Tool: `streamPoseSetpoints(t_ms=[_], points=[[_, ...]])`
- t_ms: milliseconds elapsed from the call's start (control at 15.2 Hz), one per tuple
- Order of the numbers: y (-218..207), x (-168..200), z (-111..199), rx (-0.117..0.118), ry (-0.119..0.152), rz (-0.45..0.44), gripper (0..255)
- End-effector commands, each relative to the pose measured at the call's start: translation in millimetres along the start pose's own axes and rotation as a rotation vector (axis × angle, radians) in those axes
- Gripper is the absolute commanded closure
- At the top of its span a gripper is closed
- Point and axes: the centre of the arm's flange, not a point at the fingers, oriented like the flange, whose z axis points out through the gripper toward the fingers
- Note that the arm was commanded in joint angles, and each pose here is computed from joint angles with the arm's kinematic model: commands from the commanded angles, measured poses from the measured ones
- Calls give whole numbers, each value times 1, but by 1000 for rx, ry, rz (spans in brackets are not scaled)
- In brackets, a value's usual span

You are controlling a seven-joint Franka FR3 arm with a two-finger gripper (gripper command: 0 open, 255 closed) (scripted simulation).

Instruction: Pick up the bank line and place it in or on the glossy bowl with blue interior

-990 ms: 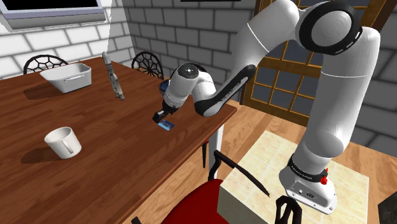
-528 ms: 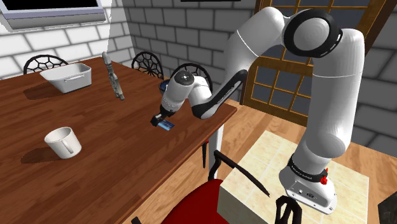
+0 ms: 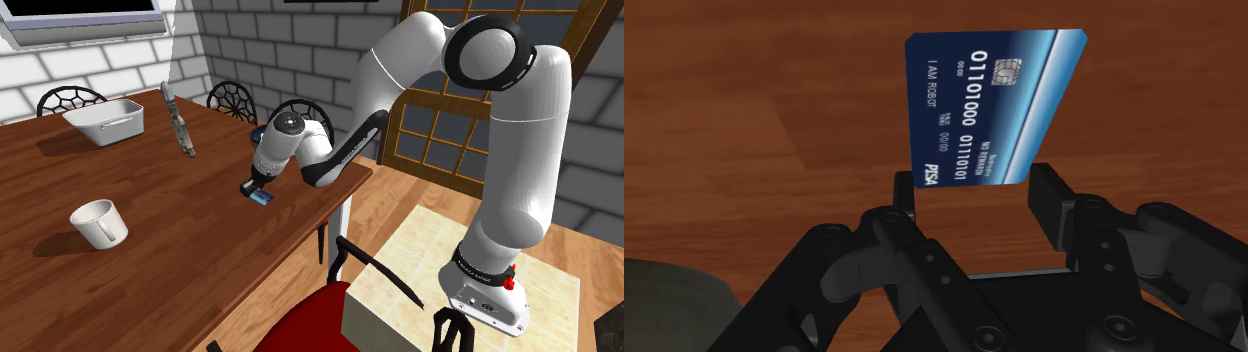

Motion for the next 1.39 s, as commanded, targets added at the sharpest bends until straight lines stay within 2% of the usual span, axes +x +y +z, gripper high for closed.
streamPoseSetpoints(t_ms=[0, 462, 1320], points=[[0, 0, 0, 0, 0, 0, 255], [0, 0, 0, 0, 0, 0, 255], [0, 38, -57, 0, 0, 0, 255]])
